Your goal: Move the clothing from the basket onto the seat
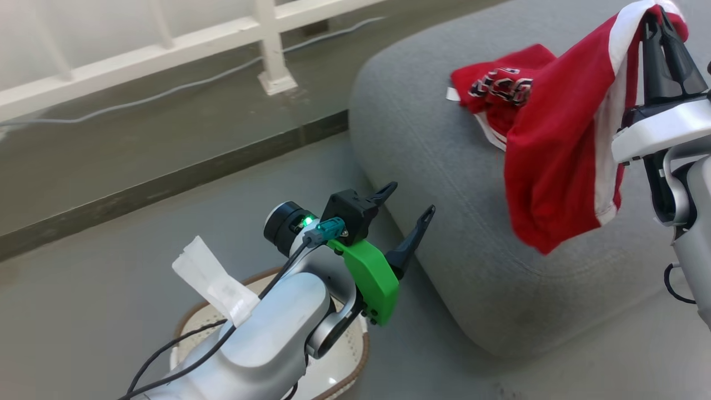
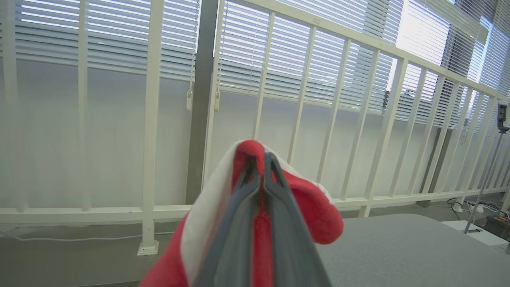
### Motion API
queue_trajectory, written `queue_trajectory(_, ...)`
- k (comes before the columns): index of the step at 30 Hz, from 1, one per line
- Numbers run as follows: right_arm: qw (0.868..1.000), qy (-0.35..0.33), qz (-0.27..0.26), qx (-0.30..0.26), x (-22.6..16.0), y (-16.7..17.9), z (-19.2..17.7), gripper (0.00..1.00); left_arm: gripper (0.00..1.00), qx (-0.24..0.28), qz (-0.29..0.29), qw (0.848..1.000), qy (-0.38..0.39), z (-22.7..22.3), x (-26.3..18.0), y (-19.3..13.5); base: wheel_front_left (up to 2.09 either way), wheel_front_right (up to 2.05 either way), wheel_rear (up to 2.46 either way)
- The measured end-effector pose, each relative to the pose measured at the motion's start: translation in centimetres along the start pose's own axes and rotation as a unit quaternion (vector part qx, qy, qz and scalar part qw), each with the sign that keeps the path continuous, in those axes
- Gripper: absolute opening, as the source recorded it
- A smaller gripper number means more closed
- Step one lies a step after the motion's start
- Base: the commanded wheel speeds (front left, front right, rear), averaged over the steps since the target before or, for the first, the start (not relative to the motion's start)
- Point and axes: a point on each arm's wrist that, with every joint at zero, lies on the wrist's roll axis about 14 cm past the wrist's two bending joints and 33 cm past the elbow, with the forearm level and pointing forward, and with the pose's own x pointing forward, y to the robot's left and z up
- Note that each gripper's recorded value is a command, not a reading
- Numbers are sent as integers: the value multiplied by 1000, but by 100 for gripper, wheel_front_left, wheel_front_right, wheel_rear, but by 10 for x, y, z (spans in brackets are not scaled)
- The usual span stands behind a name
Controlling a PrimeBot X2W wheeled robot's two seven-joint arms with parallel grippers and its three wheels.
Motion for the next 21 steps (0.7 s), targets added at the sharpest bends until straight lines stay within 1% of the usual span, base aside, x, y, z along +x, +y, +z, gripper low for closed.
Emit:
queue_trajectory(7, 999, 17, -36, -15, -18, -29, -6, 0, 100, -14, -49, 999, 10, -12, 15, -22, 0, 0, 0)
queue_trajectory(11, 998, 26, -54, -25, -23, -44, -10, 0, 100, -21, -70, 997, 16, -19, 21, -29, 0, 0, 0)
queue_trajectory(18, 995, 49, -74, -34, -23, -57, -23, 0, 100, -29, -89, 995, 18, -26, 28, -27, 0, 0, 0)
queue_trajectory(21, 995, 50, -79, -34, -9, -61, -25, 0, 100, -39, -83, 996, 22, -31, 30, -19, 0, 0, 0)
